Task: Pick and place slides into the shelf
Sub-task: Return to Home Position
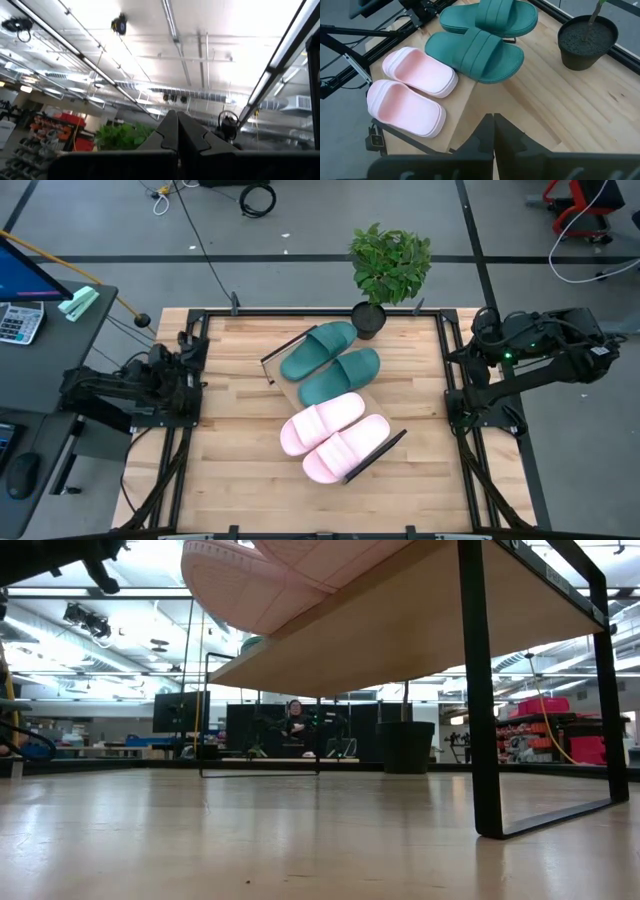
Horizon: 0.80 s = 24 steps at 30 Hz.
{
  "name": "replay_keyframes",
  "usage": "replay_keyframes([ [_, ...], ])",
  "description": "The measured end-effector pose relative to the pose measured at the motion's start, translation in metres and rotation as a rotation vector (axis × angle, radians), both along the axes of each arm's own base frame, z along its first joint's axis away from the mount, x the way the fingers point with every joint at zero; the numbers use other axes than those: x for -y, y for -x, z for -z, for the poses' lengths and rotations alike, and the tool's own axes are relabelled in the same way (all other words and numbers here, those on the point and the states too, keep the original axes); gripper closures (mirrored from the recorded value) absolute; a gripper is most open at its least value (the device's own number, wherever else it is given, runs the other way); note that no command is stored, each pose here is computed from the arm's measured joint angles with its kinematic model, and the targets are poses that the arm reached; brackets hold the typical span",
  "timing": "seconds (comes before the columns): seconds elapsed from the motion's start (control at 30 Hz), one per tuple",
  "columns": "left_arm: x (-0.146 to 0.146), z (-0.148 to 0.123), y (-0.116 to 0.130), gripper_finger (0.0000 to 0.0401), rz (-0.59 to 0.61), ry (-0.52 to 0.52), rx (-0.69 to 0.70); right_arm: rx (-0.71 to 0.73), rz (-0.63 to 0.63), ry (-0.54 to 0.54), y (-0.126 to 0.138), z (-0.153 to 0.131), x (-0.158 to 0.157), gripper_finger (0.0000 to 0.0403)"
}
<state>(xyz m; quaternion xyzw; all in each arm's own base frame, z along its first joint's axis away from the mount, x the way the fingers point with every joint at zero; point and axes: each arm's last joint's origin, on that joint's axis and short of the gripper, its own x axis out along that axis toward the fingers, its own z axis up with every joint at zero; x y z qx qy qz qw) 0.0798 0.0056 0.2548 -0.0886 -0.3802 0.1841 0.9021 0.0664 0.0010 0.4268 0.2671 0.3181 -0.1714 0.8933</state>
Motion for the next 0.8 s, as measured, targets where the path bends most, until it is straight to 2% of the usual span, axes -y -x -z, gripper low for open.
replay_keyframes([
  [0.37,-0.002,0.002,0.02,0.04,-0.027,-0.033,0.016,0.001,0.007,0.005,0.0,0.0,0.0,0.04],
  [0.53,-0.002,0.003,0.021,0.0401,-0.041,-0.044,-0.002,0.001,0.013,-0.001,0.0,0.0,0.0,0.04],
  [0.7,0.001,0.01,0.013,0.0401,0.051,-0.068,-0.091,0.003,0.018,-0.003,0.0,0.0,0.0,0.0401],
  [0.8,0.002,0.018,0.006,0.0401,0.118,-0.032,-0.165,0.003,0.023,0.0,0.0,0.0,0.001,0.04],
])
